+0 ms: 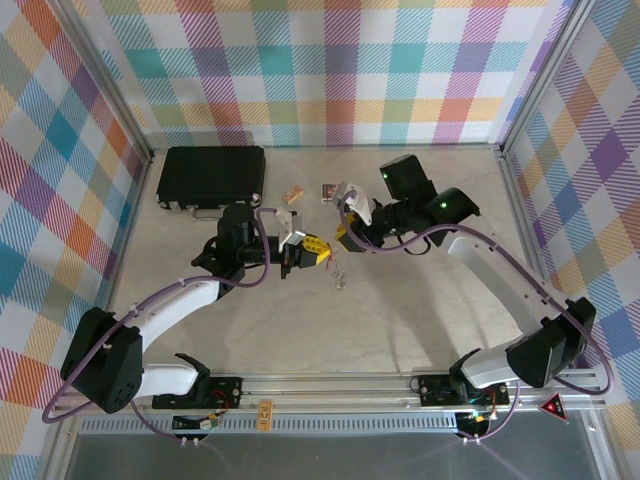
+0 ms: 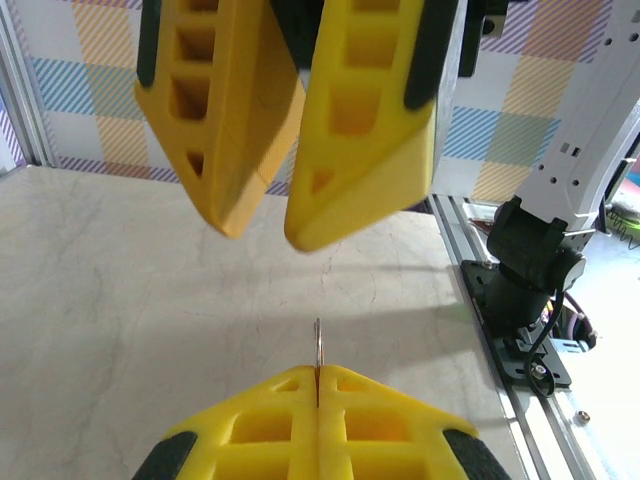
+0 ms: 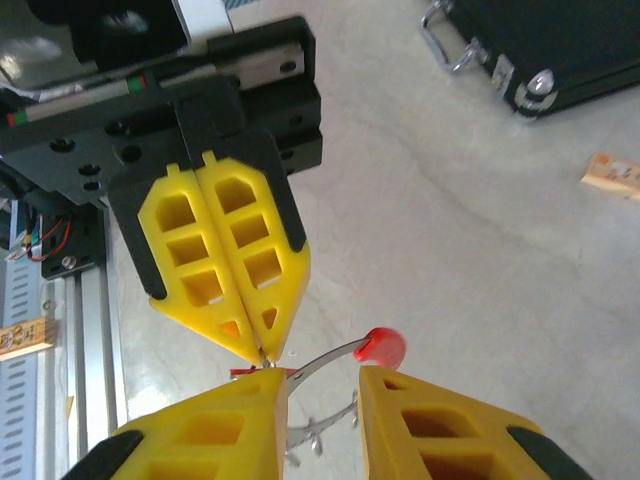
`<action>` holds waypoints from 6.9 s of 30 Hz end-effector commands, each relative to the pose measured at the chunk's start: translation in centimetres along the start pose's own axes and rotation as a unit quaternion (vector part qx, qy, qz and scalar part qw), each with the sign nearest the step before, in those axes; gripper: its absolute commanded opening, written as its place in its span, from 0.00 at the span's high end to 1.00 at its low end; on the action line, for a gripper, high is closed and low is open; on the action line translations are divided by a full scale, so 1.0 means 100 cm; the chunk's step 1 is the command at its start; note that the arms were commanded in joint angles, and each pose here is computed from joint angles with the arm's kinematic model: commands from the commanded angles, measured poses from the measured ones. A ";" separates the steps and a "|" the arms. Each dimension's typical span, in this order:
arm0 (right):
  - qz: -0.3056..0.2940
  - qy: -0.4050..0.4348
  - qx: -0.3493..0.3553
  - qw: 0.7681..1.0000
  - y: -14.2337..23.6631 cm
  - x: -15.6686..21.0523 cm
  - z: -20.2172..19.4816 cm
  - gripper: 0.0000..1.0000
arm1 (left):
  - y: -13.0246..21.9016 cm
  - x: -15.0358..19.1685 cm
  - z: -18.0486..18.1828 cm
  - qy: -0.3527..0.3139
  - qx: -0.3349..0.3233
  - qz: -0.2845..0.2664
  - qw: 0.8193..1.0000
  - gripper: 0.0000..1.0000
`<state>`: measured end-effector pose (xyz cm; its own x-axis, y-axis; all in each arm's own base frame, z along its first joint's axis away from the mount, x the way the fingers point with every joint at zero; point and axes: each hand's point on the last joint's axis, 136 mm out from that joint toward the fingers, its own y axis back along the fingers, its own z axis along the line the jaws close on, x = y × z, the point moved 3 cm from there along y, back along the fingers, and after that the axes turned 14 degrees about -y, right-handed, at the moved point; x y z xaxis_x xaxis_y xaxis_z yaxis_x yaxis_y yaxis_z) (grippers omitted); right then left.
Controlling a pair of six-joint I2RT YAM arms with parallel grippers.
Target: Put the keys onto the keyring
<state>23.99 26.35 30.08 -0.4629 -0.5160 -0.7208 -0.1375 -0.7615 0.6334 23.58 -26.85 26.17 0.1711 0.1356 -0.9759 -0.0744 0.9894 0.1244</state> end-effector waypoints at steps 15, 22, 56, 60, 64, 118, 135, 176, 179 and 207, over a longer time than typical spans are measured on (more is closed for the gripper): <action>0.066 0.000 -0.046 0.997 -0.020 0.011 0.014 0.76 | -0.001 -0.021 -0.004 -0.039 0.006 -0.012 0.999 1.00; 0.076 -0.001 -0.036 0.996 -0.020 0.020 0.012 0.76 | -0.001 -0.020 -0.003 -0.038 0.005 -0.009 0.999 1.00; 0.099 -0.014 -0.066 0.993 -0.037 0.032 0.014 0.91 | -0.002 -0.023 -0.006 -0.040 0.010 -0.014 0.999 1.00; 0.092 -0.009 -0.066 0.994 -0.035 0.029 0.016 1.00 | -0.003 -0.023 -0.006 -0.039 0.012 -0.013 0.999 1.00; 0.079 -0.003 -0.058 0.995 -0.032 0.027 0.015 1.00 | -0.002 -0.024 -0.006 -0.041 0.008 -0.015 0.999 1.00; -0.304 0.075 -0.045 0.949 0.029 -0.018 0.027 1.00 | 0.010 -0.057 0.022 0.049 0.016 -0.183 0.982 0.90; -0.345 0.069 -0.108 0.930 0.043 -0.043 0.037 1.00 | 0.006 -0.050 0.020 0.065 0.036 -0.173 0.982 1.00; -0.322 0.035 -0.160 0.932 0.032 -0.038 0.030 1.00 | 0.018 -0.070 0.025 0.039 -0.002 -0.196 0.980 0.75; -0.321 0.035 -0.163 0.932 0.031 -0.038 0.031 1.00 | 0.017 -0.072 0.022 0.036 0.006 -0.196 0.980 0.78; -0.181 0.028 -0.025 0.983 0.033 -0.003 0.011 0.70 | 0.010 -0.037 0.027 0.040 -0.013 -0.108 0.993 1.00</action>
<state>23.29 25.77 33.93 -0.3413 -0.1069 -0.9338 -0.2165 -0.9578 0.1888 25.46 -26.48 30.10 0.0377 -0.1388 -0.9896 -0.0551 0.9885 -0.1408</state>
